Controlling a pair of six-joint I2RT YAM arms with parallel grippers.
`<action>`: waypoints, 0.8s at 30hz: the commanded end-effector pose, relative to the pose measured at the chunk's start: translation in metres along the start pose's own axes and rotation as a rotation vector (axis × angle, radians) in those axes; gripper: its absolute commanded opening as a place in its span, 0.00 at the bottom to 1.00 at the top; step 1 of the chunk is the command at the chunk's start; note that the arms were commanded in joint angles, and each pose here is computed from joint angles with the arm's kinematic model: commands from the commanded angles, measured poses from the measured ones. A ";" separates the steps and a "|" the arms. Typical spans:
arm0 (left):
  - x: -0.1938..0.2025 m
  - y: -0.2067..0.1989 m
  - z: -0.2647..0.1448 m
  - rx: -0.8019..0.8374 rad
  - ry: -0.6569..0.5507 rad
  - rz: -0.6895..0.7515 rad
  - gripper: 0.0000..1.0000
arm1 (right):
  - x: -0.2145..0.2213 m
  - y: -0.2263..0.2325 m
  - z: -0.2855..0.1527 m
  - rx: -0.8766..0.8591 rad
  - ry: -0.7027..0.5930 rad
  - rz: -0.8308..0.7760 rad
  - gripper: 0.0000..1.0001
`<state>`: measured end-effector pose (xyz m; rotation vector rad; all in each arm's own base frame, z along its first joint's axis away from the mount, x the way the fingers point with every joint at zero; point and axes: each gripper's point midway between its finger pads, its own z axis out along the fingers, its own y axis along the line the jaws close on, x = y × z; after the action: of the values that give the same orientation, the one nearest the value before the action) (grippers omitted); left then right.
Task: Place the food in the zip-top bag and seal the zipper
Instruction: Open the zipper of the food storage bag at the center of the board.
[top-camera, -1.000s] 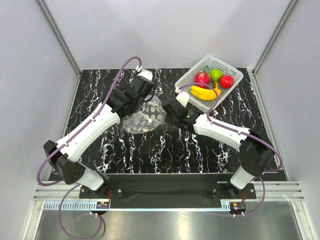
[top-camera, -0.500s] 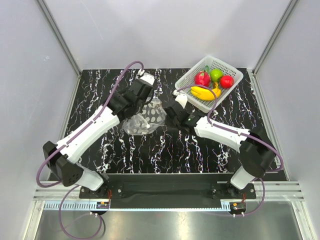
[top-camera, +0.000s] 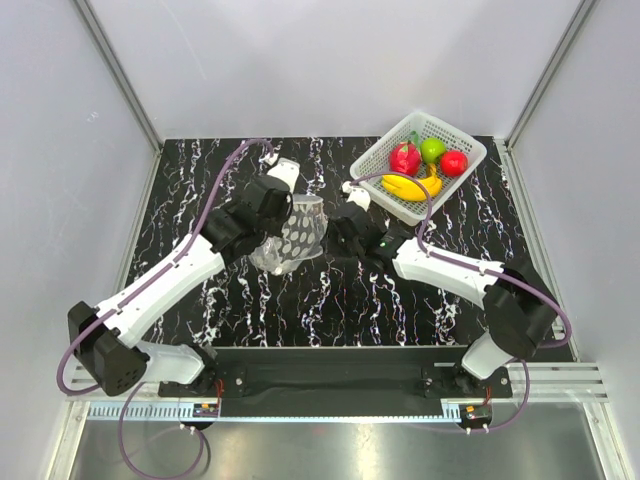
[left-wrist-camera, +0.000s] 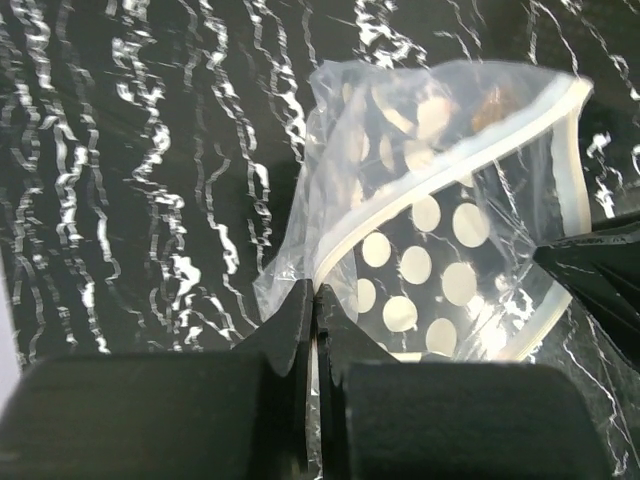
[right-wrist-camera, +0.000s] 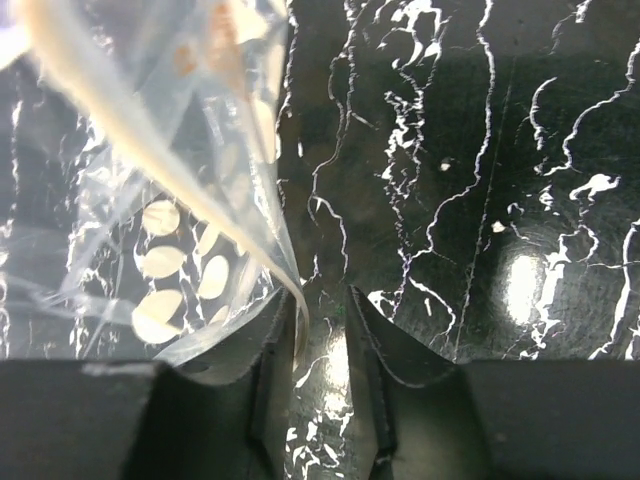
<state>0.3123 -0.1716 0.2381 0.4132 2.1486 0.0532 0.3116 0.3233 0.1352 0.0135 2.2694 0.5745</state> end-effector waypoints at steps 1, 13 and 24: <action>-0.019 -0.014 -0.001 0.081 -0.079 -0.065 0.00 | -0.019 0.023 -0.014 -0.111 -0.061 -0.016 0.35; -0.005 -0.029 0.020 0.089 0.007 -0.075 0.00 | -0.018 0.027 -0.003 -0.110 -0.053 -0.023 0.39; -0.024 -0.030 0.031 0.021 0.083 -0.142 0.00 | -0.067 -0.007 -0.036 -0.073 -0.115 -0.002 0.42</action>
<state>0.3387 -0.2130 0.2142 0.3556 2.2773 -0.0116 0.3203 0.3141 0.1488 -0.0216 2.2376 0.6160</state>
